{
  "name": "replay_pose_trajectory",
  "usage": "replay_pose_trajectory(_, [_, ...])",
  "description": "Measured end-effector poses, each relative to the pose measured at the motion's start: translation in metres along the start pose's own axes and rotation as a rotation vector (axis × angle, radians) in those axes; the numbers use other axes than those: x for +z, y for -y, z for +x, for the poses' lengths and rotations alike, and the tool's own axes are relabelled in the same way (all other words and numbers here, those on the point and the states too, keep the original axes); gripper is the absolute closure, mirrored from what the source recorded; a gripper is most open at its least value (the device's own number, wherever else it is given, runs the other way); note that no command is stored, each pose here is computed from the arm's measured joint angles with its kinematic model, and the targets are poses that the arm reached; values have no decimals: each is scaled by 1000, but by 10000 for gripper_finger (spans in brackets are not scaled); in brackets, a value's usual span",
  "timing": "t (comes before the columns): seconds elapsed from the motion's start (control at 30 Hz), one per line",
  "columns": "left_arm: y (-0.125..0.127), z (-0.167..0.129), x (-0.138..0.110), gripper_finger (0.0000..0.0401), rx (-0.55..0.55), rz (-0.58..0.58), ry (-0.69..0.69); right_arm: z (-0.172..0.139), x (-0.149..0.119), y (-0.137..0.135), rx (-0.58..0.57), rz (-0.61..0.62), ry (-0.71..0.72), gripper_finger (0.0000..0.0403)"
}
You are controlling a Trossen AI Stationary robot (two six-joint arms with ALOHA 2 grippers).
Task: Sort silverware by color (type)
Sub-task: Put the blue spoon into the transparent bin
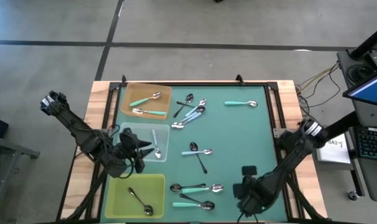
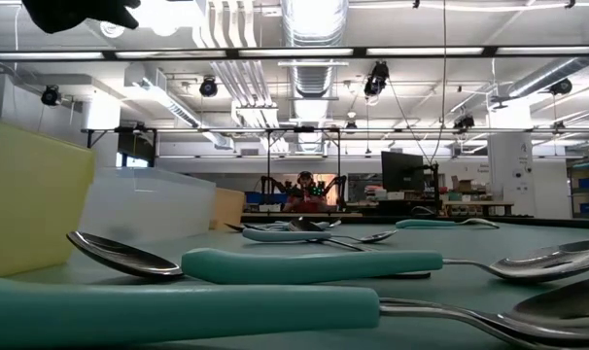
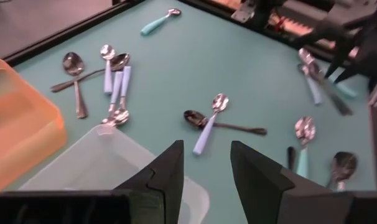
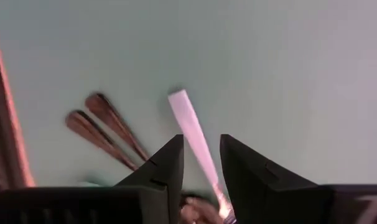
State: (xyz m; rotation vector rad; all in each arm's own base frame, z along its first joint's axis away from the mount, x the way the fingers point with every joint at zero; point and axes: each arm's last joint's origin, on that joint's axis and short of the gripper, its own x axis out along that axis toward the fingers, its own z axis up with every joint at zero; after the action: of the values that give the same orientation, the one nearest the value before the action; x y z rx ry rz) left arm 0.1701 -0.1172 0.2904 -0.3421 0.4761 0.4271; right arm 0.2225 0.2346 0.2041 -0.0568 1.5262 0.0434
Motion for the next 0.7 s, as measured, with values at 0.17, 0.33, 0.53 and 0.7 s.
replay_pose_trajectory(0.17, [6,0,5,287,-34,-76,55,21,4,-4,-42,-124,-50,289])
replay_pose_trajectory(0.33, [10,-1,10,287,-38,-133,131,36,5,-8,-64,-177,-95,276])
replay_pose_trajectory(0.53, [12,-1,13,287,-39,-160,165,50,1,-16,-83,-206,-124,279])
replay_pose_trajectory(0.7, [12,-1,14,287,-34,-167,179,60,-1,-19,-80,-216,-118,286])
